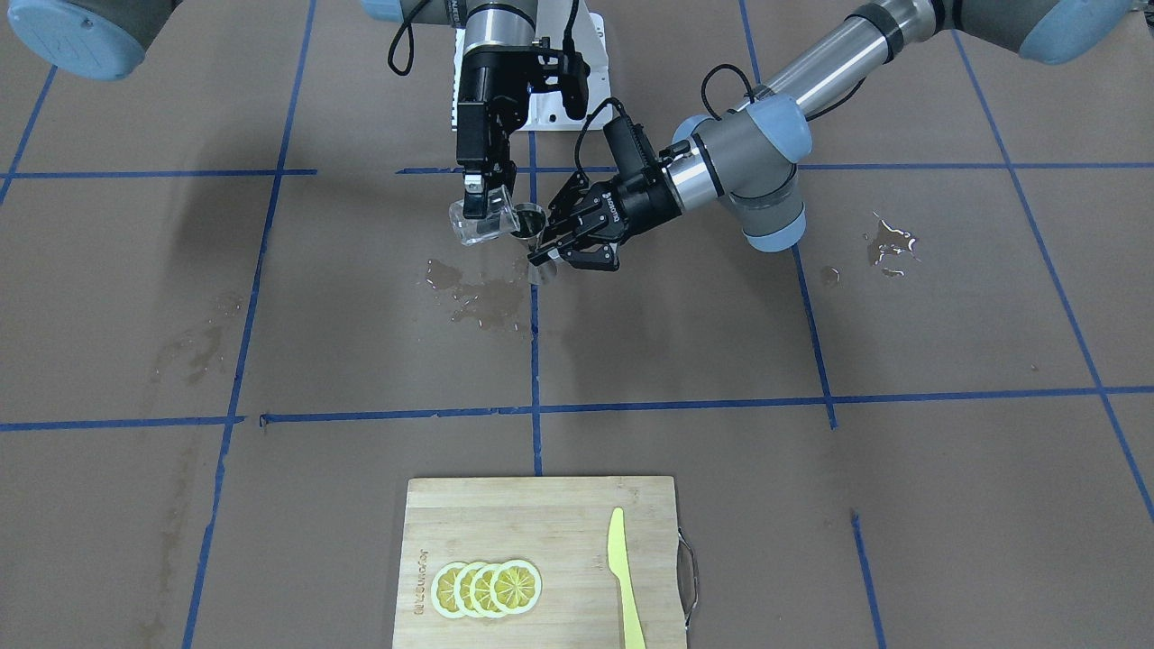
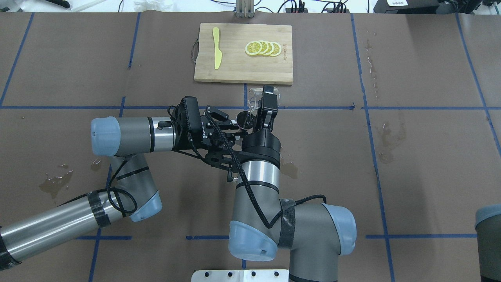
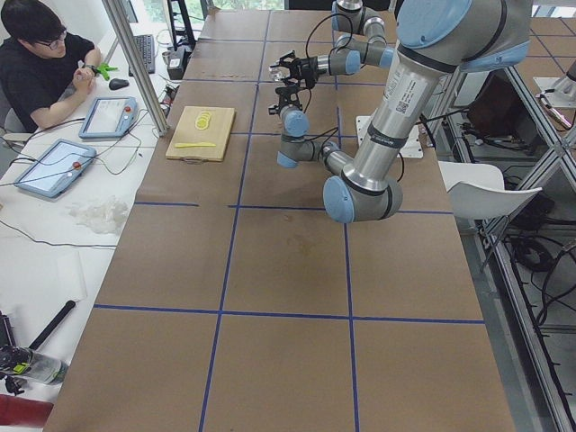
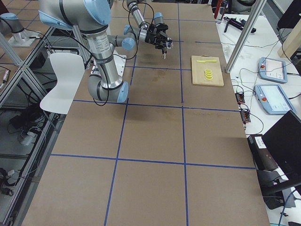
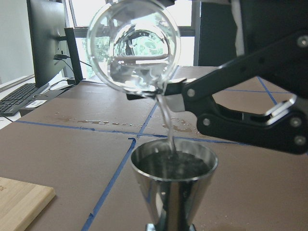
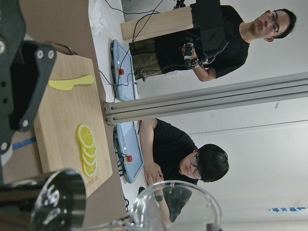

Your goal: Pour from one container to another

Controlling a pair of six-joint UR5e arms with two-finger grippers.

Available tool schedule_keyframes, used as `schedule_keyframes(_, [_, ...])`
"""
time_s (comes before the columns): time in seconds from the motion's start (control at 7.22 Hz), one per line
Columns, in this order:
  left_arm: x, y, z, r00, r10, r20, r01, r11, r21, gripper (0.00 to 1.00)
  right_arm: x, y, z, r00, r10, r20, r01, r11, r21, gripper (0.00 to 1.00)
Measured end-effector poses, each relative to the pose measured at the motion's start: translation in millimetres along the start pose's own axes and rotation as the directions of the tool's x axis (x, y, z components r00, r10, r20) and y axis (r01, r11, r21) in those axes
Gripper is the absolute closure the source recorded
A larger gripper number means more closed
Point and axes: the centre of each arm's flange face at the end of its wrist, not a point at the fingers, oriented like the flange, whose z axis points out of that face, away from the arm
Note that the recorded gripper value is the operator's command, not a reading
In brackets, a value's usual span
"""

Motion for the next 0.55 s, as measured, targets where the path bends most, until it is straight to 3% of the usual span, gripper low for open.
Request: schedule_keyframes(0.55, [0.1, 1.7, -0.7, 1.0, -0.001, 0.0, 0.001, 1.0, -0.002, 1.0, 20.1, -6.7, -4.9, 0.993, 0.121, 0.008, -0.121, 0.993, 0.013, 1.0])
